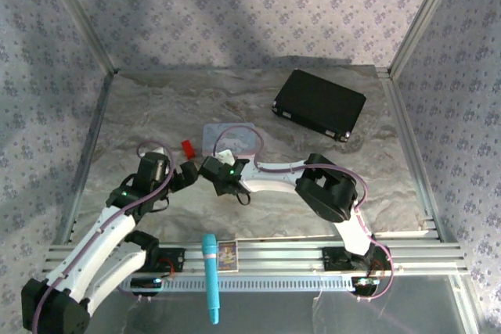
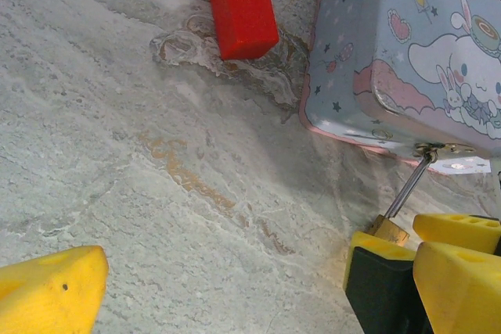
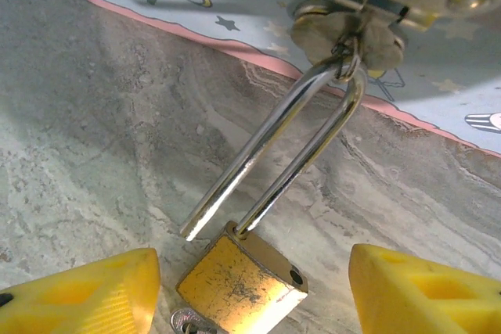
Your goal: Unlock a padlock with a key
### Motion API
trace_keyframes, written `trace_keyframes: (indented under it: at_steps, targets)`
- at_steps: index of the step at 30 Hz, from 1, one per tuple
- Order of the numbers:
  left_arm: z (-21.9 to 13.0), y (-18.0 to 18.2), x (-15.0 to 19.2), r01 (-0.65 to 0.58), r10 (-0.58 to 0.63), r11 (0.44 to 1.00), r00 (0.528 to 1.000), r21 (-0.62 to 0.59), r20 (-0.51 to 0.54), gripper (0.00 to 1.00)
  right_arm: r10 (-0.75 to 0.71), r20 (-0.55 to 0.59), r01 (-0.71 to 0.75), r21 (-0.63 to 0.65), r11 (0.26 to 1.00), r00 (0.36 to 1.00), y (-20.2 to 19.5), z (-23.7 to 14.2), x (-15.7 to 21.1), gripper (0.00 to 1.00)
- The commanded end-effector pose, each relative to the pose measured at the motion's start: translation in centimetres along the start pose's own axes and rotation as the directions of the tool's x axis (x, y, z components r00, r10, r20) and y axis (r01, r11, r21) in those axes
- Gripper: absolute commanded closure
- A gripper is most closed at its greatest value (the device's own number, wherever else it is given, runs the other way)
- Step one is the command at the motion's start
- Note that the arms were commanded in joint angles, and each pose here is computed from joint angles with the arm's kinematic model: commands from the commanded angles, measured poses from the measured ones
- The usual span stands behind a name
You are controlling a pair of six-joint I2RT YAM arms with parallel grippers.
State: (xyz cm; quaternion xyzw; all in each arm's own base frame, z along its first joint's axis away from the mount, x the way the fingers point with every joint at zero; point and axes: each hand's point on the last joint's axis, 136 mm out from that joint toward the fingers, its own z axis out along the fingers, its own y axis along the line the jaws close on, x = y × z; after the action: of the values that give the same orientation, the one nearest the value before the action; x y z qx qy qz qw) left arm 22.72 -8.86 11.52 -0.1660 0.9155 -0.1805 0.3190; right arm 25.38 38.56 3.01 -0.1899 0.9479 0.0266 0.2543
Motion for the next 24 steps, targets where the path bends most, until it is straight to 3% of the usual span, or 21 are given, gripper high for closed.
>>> trace_keyframes:
  at_steps: [1,16,24]
  targets:
    - [-0.1,-0.5,-0.3,0.016,-0.016,0.999,1.000,0.030,0.014,0.00,0.000,-0.007,0.000,0.005,1.000,1.000,0.6,0.4,0.2,0.33]
    - [0.1,-0.8,-0.4,0.017,-0.018,0.999,1.000,0.046,0.011,0.00,0.067,-0.047,-0.065,0.051,0.997,0.997,-2.6,1.5,2.6,0.57]
    - [-0.2,-1.7,-0.9,-0.041,0.040,0.997,0.999,0.064,0.019,0.00,0.093,-0.034,-0.092,0.019,0.996,0.995,-4.3,0.4,3.8,0.61]
